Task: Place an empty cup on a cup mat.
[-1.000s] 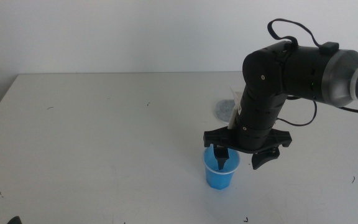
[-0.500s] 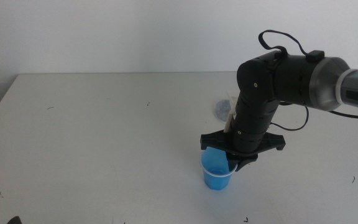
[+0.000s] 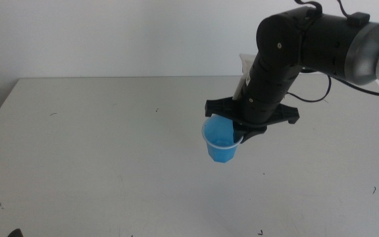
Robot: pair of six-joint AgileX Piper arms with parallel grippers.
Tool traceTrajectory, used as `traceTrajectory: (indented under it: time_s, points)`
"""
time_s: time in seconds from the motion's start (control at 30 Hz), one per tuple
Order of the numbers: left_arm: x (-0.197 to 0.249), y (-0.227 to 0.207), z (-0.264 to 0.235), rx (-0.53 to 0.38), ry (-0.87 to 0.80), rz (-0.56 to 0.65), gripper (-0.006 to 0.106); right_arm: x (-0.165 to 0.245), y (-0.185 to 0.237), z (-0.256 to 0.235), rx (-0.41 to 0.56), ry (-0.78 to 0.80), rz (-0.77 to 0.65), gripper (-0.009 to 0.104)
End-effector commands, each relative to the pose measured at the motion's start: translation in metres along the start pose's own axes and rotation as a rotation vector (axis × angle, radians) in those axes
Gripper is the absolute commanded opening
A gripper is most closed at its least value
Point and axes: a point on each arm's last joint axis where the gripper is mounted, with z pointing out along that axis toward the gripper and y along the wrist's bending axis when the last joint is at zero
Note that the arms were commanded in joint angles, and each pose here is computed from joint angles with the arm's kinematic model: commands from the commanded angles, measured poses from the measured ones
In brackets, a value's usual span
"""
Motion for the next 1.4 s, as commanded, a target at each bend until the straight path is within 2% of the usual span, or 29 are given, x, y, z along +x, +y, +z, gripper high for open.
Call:
traceTrajectory:
  time_s: [0.0, 0.4, 0.67, 1.1, 1.37]
  points:
    - [-0.008, -0.001, -0.001, 0.010, -0.076, -0.011, 0.105, -0.018, -0.003, -0.036, -0.031, -0.093, 0.018, 0.000]
    - [-0.008, -0.001, -0.001, 0.010, -0.076, -0.011, 0.105, -0.091, -0.032, -0.031, 0.016, -0.108, 0.098, 0.000]
    - [-0.008, -0.001, -0.001, 0.010, -0.076, -0.011, 0.105, -0.129, -0.044, -0.016, 0.025, -0.163, 0.093, 0.000]
    - [-0.008, -0.001, -0.001, 0.010, -0.076, -0.011, 0.105, -0.142, -0.071, 0.010, 0.075, -0.137, 0.126, 0.000]
    - [-0.008, -0.001, -0.001, 0.010, -0.076, -0.011, 0.105, -0.144, -0.070, 0.018, 0.057, -0.135, 0.112, 0.000]
